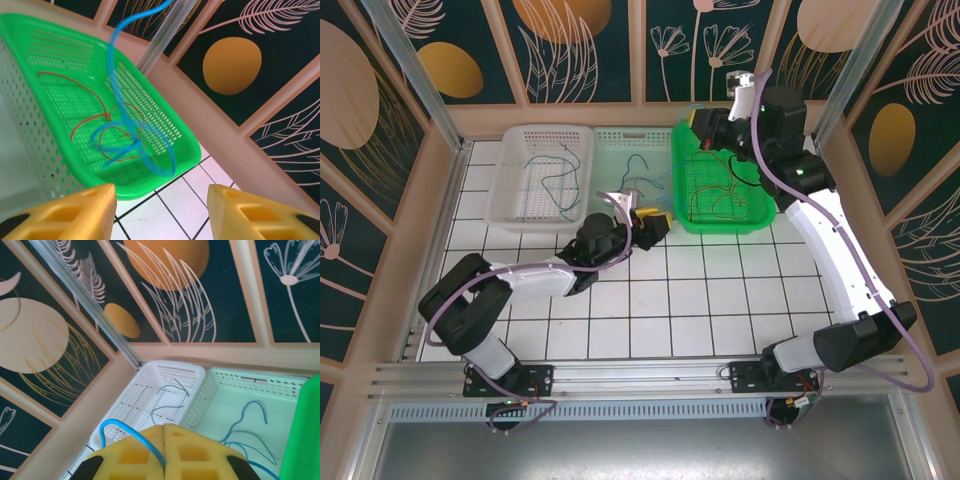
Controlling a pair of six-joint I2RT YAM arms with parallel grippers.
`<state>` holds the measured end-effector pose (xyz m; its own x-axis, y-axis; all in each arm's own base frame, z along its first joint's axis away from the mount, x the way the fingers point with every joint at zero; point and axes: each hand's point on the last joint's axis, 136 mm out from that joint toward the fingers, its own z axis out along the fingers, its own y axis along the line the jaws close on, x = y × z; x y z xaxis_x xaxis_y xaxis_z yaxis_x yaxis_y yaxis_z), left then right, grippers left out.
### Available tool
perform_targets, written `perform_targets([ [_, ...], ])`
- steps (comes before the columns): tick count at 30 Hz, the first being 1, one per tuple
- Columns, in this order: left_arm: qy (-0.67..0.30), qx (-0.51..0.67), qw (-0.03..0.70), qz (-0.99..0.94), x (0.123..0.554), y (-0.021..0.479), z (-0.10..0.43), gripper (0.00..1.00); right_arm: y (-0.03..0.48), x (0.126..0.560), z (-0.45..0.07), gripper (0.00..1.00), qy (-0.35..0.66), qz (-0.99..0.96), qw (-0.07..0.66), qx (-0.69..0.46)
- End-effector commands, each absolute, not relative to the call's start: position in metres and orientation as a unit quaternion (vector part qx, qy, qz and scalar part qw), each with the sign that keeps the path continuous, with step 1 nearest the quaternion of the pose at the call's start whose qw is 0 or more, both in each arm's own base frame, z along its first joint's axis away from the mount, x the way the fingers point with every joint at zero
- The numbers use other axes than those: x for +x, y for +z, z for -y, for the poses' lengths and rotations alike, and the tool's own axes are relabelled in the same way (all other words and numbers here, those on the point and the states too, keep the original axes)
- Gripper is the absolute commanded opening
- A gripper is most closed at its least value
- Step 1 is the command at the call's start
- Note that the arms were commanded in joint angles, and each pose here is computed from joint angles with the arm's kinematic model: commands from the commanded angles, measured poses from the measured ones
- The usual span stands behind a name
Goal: Untangle the cables
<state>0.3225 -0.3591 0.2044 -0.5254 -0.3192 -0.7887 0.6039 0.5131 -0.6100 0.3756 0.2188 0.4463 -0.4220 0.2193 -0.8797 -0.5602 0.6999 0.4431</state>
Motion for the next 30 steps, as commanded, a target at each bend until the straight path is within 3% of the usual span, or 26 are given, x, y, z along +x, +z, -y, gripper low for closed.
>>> perform_targets([
  [1, -0.539, 0.078, 0.468, -0.696, 0.316, 0.213, 0.362, 0.46, 0.486, 0.360, -0.222, 0.00, 0.396, -0.721, 0.556, -0.120],
  [4, -0.539, 0.082, 0.471, -0.693, 0.316, 0.214, 0.364, 0.32, 0.489, 0.356, -0.225, 0.00, 0.401, -0.717, 0.557, -0.121],
  [6, -0.533, 0.087, 0.473, -0.696, 0.318, 0.215, 0.366, 0.31, 0.492, 0.354, -0.225, 0.00, 0.403, -0.715, 0.559, -0.121],
  [14, -0.519, 0.086, 0.479, -0.702, 0.325, 0.215, 0.367, 0.49, 0.490, 0.355, -0.226, 0.00, 0.402, -0.716, 0.558, -0.122],
  [23, -0.520, 0.068, 0.487, -0.698, 0.333, 0.219, 0.367, 0.52, 0.491, 0.352, -0.236, 0.00, 0.418, -0.709, 0.553, -0.130],
  [27, -0.492, 0.044, 0.504, -0.709, 0.345, 0.216, 0.358, 0.44, 0.489, 0.353, -0.242, 0.00, 0.423, -0.709, 0.547, -0.135],
  [30, -0.470, 0.026, 0.515, -0.717, 0.354, 0.212, 0.348, 0.28, 0.482, 0.361, -0.247, 0.00, 0.423, -0.714, 0.541, -0.133],
])
